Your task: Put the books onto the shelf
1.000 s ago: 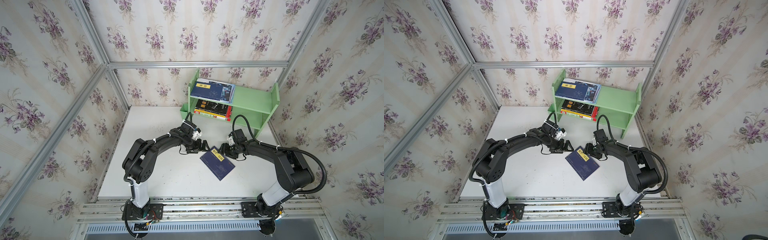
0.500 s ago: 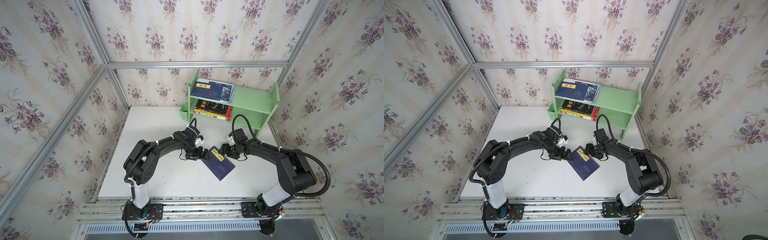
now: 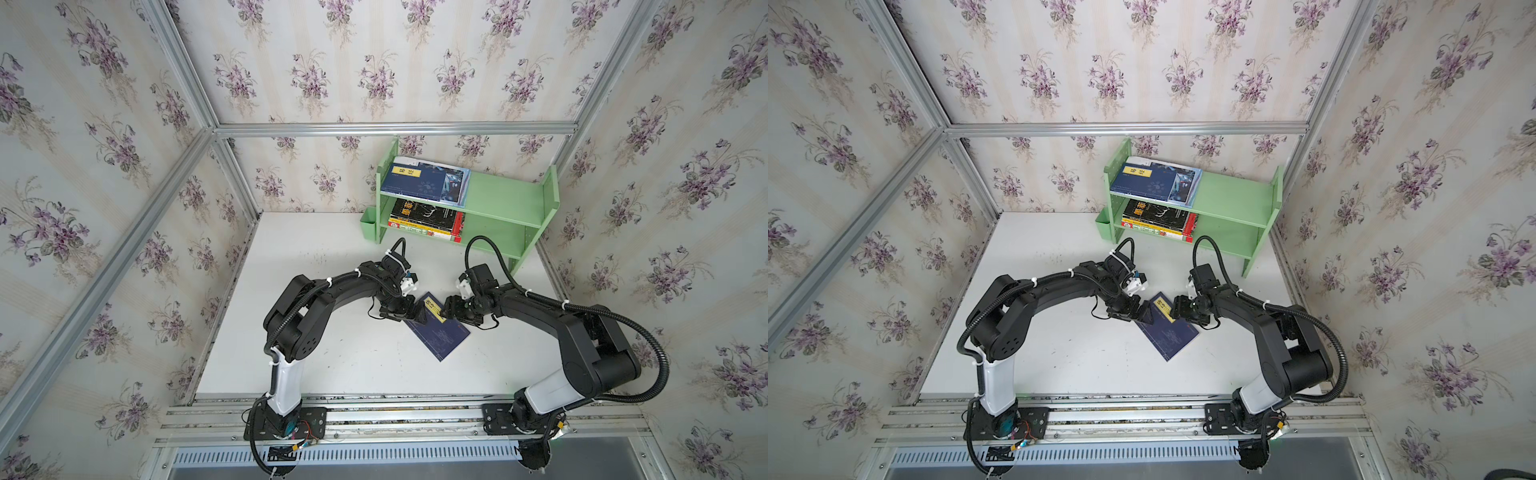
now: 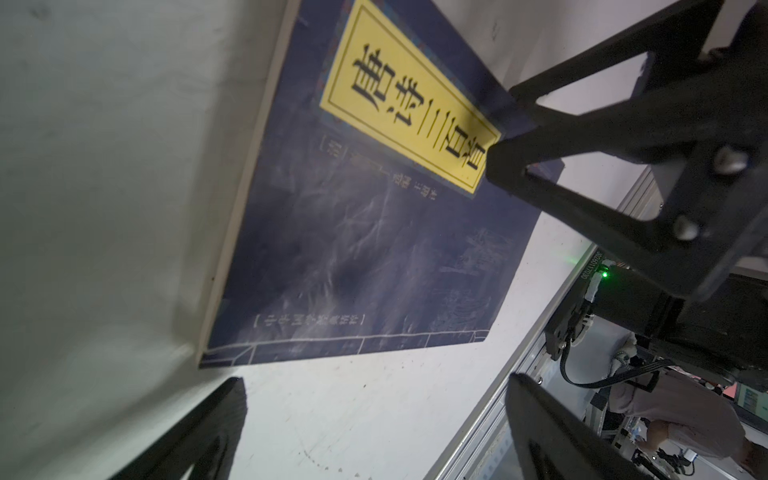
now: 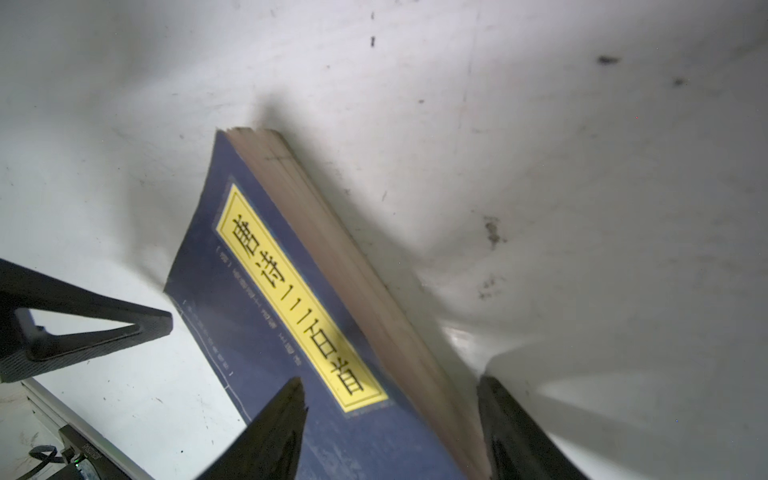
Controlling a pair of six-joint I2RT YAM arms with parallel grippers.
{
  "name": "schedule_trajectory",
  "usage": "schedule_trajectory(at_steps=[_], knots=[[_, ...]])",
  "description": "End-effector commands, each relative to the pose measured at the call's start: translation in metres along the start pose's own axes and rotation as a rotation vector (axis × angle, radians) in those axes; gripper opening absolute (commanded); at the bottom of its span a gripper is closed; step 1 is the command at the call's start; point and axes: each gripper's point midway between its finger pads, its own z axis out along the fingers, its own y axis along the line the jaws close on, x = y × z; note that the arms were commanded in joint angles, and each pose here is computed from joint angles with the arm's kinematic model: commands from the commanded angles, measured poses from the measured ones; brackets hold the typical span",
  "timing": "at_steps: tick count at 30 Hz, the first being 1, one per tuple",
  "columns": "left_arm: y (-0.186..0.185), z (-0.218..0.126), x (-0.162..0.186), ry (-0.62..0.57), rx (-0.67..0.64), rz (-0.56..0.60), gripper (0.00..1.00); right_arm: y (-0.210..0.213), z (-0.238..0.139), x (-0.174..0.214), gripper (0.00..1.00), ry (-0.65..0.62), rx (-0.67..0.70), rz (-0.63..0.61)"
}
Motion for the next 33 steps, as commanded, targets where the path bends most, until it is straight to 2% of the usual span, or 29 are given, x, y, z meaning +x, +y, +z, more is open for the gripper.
schedule_trajectory(at_steps=[1, 8, 13, 18, 22, 27, 30, 33], knots=[[0.002, 0.003, 0.001, 0.015, -0.008, 0.024, 0.99, -0.004, 0.004, 0.006, 0.69, 0.008, 0.001, 0.007], [0.003, 0.015, -0.013, 0.021, 0.002, 0.041, 0.99, 0.002, 0.015, 0.007, 0.68, 0.038, -0.045, 0.010], [-0.003, 0.017, -0.040, -0.014, 0.019, 0.043, 0.99, 0.005, 0.023, 0.012, 0.67, 0.066, -0.063, 0.010], [-0.020, 0.008, -0.084, -0.119, 0.041, 0.009, 0.99, 0.012, 0.032, 0.018, 0.66, 0.092, -0.083, 0.005], [-0.026, -0.023, -0.106, -0.260, 0.012, -0.007, 1.00, 0.016, 0.035, 0.017, 0.65, 0.094, -0.081, 0.016], [0.001, -0.051, -0.099, -0.326, -0.021, -0.128, 0.99, 0.009, 0.029, 0.010, 0.61, 0.059, -0.017, 0.034], [0.024, -0.048, -0.084, -0.299, -0.022, -0.233, 0.99, 0.004, 0.020, 0.005, 0.59, 0.043, 0.037, 0.039], [0.040, -0.044, -0.076, -0.287, -0.039, -0.283, 0.99, 0.004, 0.014, 0.002, 0.58, 0.035, 0.058, 0.049]])
